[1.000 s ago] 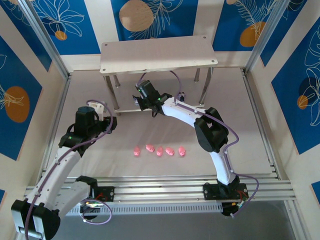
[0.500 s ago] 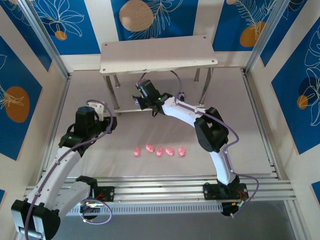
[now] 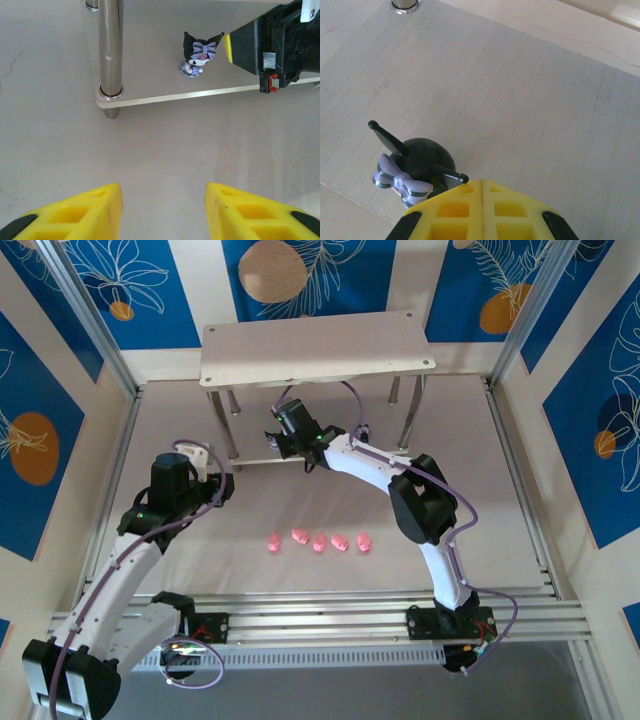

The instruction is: Place and organize the plastic toys onto the shelf

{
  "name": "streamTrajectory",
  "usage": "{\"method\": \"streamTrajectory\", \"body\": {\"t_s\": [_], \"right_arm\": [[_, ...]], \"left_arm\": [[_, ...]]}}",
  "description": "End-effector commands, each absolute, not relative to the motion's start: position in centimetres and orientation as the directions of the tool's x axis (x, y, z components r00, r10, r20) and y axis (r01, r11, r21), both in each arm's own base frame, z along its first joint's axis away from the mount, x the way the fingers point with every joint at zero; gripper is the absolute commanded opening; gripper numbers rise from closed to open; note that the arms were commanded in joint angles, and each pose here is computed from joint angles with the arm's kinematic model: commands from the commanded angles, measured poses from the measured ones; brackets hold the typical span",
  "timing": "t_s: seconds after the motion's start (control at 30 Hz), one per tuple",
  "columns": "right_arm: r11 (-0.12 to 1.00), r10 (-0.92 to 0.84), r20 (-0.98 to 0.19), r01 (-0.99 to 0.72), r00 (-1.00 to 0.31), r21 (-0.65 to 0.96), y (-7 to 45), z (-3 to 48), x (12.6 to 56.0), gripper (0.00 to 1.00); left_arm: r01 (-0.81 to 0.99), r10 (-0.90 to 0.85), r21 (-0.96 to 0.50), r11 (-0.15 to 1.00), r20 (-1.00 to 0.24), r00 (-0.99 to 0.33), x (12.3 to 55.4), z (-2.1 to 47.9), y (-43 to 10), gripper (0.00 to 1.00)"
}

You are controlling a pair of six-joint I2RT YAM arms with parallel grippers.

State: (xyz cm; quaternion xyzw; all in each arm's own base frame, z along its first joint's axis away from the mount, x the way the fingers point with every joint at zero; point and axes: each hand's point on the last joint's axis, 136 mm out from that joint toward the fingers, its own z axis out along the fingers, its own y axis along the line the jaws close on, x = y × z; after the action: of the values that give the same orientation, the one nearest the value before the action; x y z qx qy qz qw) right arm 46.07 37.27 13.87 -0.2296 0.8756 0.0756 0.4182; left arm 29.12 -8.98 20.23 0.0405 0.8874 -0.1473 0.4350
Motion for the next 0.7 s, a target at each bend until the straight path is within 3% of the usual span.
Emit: {"method": "streamTrajectory", "body": {"t_s": [0.0, 0.17, 0.33, 0.5, 0.67], "right_arm": [[0.893, -0.292, -0.831, -0.445, -0.474, -0.060, 37.2, 17.5, 47.0, 0.00], [0.891, -0.282, -0.862, -0.448, -0.421, -0.073, 36.7, 20.5, 44.9, 0.04], [0.897, -0.285, -0.884, -0.429, -0.371, -0.109, 34.4, 24.8, 41.1, 0.24], [0.919, -0.299, -0.783, -0.385, -0.546, -0.083, 28.6, 24.7, 35.1, 0.37], [0.961, -0.256, -0.628, -0.266, -0.735, -0.080, 21.3, 21.5, 27.4, 0.42]], "left_arm": [[0.204, -0.054, -0.222, 0.954, -0.791, -0.610, 29.0, 20.7, -8.6, 0.48], [0.203, -0.061, -0.227, 0.953, -0.795, -0.604, 28.6, 21.2, -8.6, 0.49], [0.221, -0.079, -0.256, 0.941, -0.801, -0.593, 27.7, 22.1, -8.9, 0.49], [0.292, -0.070, -0.320, 0.901, -0.772, -0.632, 26.2, 21.8, -11.3, 0.46], [0.343, 0.024, -0.278, 0.897, -0.744, -0.668, 24.6, 19.6, -13.7, 0.47]]}}
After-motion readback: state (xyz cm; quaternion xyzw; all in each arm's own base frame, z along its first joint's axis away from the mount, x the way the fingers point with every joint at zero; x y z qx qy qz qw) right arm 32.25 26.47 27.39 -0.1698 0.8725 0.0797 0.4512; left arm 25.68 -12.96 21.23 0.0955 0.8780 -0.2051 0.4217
